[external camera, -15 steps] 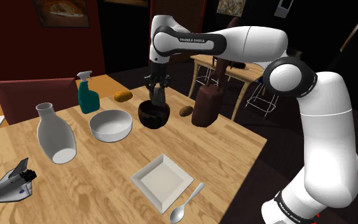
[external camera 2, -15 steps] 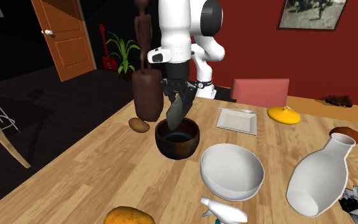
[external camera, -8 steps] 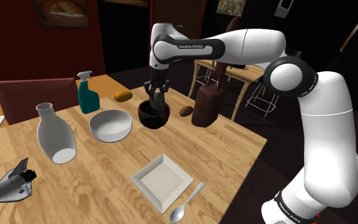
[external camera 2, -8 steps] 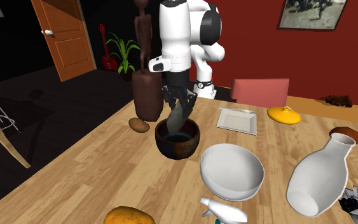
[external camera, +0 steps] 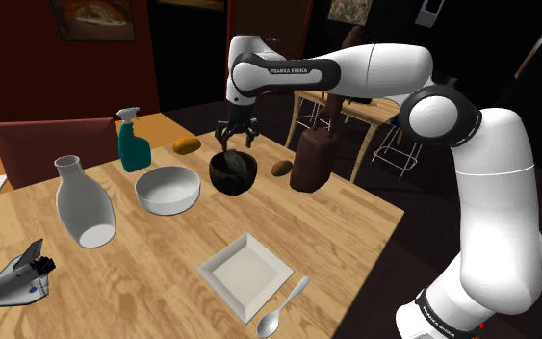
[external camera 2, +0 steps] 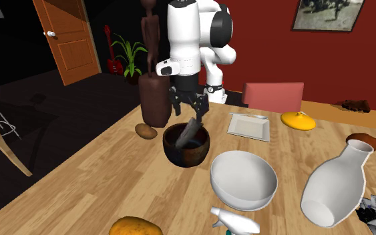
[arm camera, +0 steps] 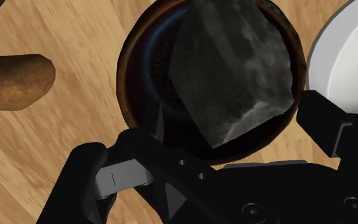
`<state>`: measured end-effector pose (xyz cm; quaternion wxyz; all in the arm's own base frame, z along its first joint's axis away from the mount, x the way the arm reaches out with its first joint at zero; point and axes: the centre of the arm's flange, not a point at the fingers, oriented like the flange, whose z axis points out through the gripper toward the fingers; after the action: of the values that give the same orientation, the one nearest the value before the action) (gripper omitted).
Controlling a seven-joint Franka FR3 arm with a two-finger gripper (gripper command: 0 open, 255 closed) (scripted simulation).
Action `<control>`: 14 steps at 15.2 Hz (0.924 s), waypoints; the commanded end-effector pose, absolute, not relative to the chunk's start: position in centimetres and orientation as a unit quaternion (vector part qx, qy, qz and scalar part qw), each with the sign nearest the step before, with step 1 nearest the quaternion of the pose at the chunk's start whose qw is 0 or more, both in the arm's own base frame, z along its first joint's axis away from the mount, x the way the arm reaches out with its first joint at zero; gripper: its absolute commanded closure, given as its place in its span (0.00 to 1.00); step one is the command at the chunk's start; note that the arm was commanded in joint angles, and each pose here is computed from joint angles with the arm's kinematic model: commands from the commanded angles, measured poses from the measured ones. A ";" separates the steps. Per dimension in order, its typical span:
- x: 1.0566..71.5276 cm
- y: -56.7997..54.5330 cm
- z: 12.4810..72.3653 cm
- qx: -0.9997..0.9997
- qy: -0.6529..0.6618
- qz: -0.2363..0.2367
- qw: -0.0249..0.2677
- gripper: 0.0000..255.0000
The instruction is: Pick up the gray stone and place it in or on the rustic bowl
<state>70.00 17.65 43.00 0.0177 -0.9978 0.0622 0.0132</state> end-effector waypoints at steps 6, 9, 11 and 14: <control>70.1 17.5 48.0 -0.998 0.062 0.013 0.018 0.00; 70.1 17.5 48.0 -0.998 0.062 0.013 0.018 0.00; 70.1 17.5 48.0 -0.998 0.062 0.013 0.018 0.00; 70.1 17.5 48.0 -0.998 0.062 0.013 0.018 0.00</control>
<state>70.12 17.46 47.99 0.0177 -0.9978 0.0622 0.0132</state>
